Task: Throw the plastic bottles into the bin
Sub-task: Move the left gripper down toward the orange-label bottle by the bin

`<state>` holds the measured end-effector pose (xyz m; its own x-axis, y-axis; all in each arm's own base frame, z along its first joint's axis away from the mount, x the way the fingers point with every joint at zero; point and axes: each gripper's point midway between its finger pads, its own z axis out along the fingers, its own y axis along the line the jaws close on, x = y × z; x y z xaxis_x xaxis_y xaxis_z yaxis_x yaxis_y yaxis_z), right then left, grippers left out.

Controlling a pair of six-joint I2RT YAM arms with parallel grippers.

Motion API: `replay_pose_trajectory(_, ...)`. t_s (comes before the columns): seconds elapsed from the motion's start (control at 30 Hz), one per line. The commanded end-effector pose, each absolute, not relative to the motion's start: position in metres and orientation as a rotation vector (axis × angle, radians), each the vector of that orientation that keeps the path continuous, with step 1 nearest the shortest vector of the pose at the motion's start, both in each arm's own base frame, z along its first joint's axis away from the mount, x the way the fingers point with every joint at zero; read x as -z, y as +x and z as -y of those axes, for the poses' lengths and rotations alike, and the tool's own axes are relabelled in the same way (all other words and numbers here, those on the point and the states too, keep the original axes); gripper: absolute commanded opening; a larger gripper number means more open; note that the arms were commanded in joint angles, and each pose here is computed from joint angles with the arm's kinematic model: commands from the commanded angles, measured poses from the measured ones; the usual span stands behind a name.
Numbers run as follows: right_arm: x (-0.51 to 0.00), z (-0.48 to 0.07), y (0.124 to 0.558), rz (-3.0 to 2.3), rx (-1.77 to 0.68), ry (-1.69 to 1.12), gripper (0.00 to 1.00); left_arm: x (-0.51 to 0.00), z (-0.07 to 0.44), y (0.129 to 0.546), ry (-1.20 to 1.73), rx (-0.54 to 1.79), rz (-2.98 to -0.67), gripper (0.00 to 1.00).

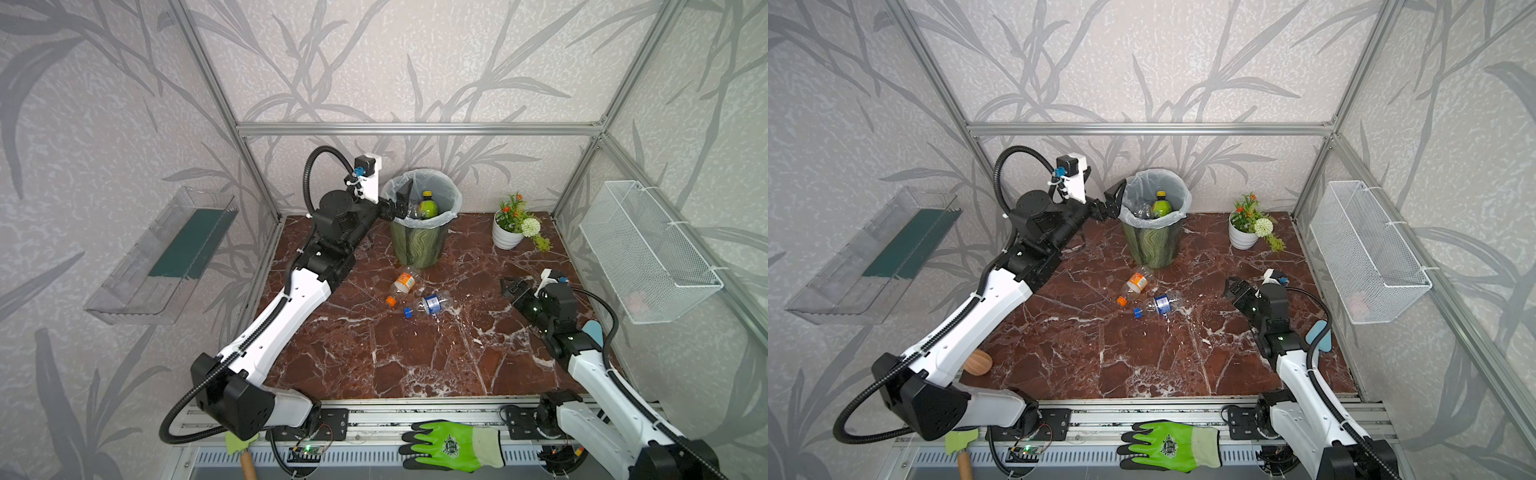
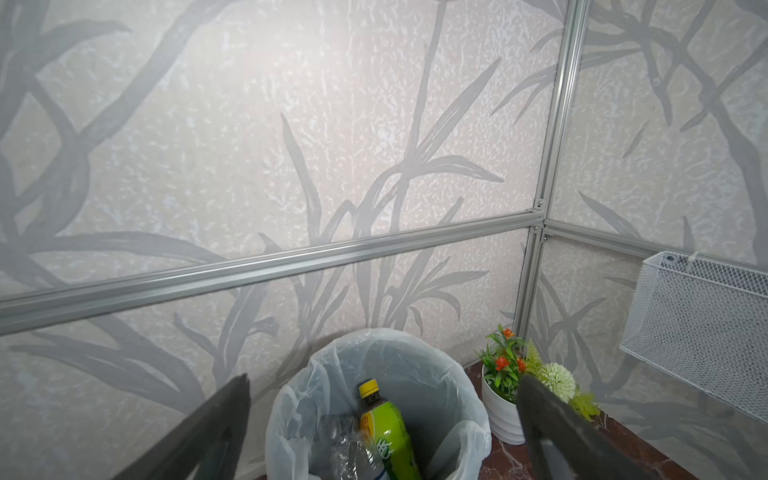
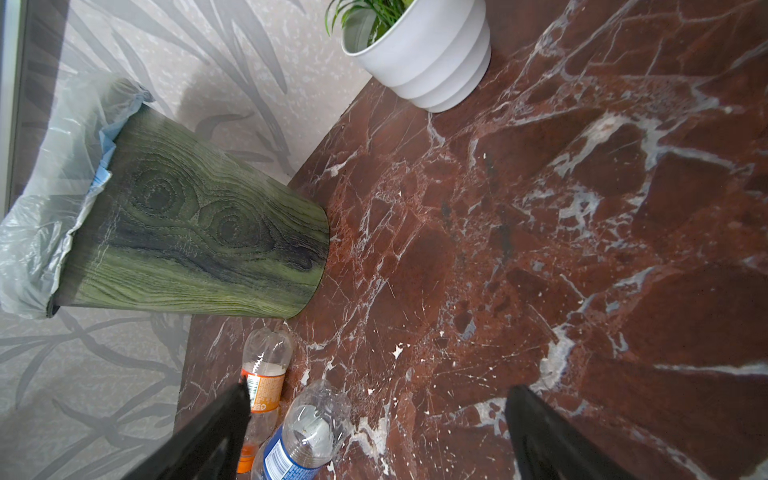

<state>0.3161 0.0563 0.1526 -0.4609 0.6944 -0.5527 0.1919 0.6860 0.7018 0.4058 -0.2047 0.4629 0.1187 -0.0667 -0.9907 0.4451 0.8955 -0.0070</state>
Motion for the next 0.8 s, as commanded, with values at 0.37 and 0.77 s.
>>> replay_pose_trajectory(0.37,-0.161,-0.077,0.329,-1.988,-0.775,0.655,0.96,-0.258,0.196,0.363,0.465,0.292,-1.935,0.95)
replay_pose_trajectory(0.77,-0.153,-0.074,0.324,-1.995,-0.765,0.666,0.96,-0.159,0.279,0.339,0.865,0.213,-2.128,0.93)
